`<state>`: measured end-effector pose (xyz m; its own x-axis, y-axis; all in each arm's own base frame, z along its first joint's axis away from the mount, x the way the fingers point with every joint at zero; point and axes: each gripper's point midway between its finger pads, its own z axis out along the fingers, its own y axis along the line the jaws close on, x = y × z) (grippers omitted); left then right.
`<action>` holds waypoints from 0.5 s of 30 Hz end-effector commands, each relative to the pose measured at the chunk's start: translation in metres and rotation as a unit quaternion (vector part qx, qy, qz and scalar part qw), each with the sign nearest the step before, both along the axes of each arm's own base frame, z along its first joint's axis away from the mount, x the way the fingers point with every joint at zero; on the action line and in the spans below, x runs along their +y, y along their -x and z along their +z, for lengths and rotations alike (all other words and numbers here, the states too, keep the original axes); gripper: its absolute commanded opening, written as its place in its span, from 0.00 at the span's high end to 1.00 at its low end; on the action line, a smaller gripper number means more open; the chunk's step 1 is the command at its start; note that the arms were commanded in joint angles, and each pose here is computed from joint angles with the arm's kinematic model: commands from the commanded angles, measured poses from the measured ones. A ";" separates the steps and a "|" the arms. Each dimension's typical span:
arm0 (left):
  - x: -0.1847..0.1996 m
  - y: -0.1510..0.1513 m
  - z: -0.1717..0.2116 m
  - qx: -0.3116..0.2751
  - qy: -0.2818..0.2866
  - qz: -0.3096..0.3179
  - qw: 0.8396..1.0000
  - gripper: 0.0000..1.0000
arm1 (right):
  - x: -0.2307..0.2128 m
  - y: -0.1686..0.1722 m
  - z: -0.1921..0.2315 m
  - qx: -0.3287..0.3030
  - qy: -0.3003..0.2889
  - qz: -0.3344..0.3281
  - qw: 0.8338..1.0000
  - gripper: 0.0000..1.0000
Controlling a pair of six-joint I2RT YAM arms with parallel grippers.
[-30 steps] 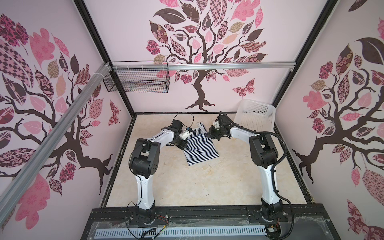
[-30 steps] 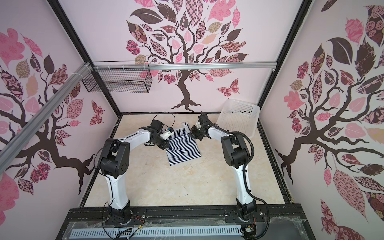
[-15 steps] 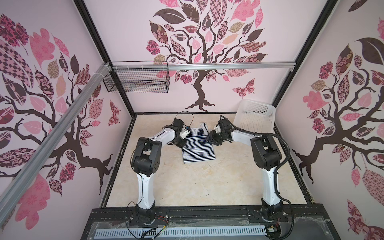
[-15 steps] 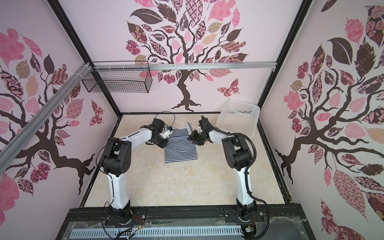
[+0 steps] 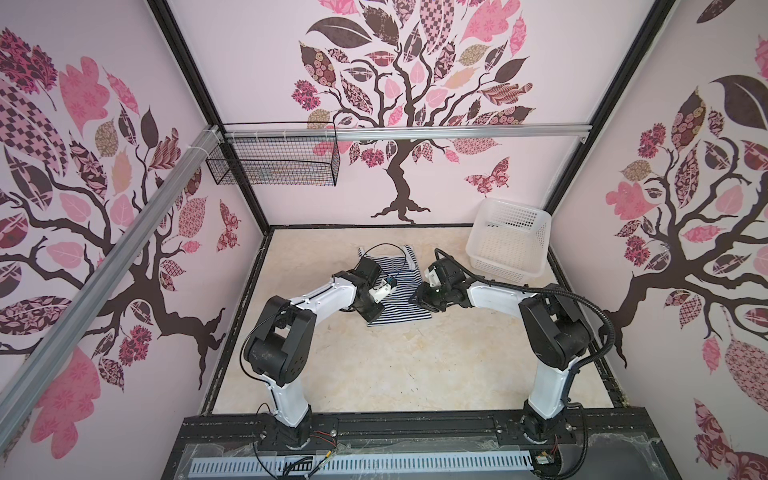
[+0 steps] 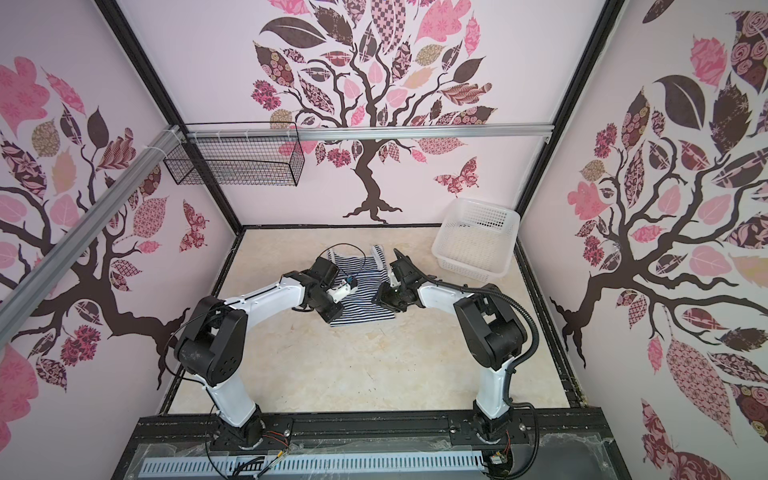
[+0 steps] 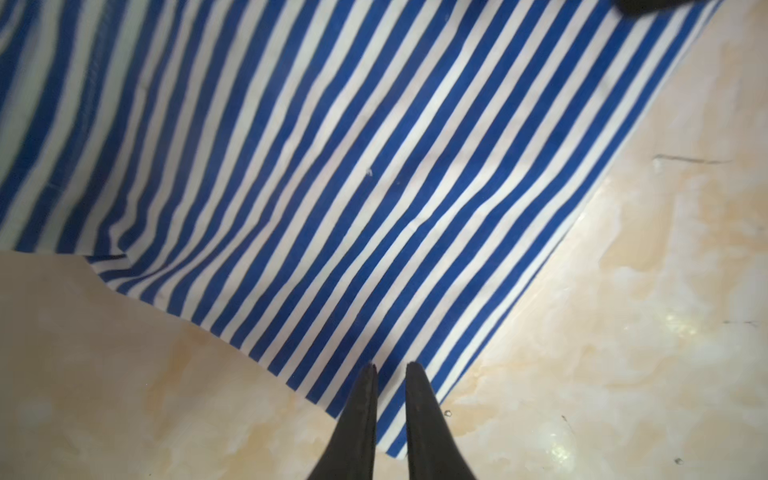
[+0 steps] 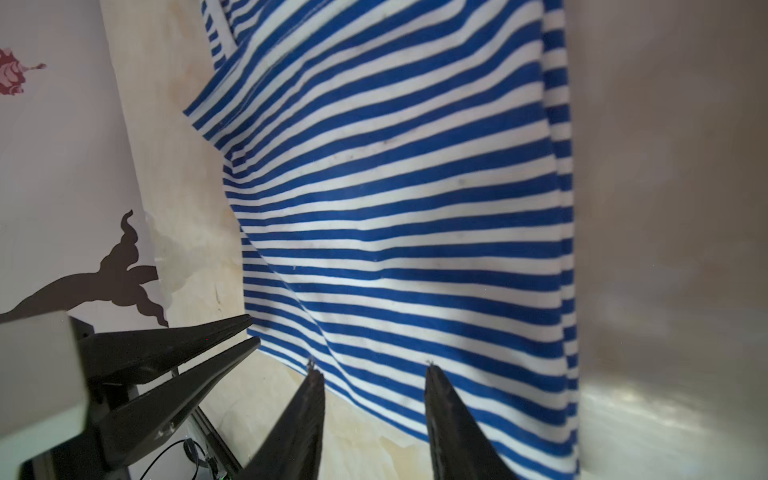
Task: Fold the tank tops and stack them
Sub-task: 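Move both grippers to the near folded edge and grasp its corners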
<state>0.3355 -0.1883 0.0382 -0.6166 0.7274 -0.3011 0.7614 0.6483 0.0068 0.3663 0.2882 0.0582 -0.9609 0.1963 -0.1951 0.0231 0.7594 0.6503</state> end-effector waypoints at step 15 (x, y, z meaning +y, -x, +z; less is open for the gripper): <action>0.038 0.054 -0.028 0.052 -0.054 -0.024 0.997 0.85 | -0.023 0.098 -0.055 0.053 0.080 0.008 0.995 0.55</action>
<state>0.3205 -0.1661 0.0200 -0.6100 0.7503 -0.2548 0.7660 0.6406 0.0527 0.3032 0.2884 0.0321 -0.9670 0.1478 -0.2076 -0.0130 0.7850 0.6194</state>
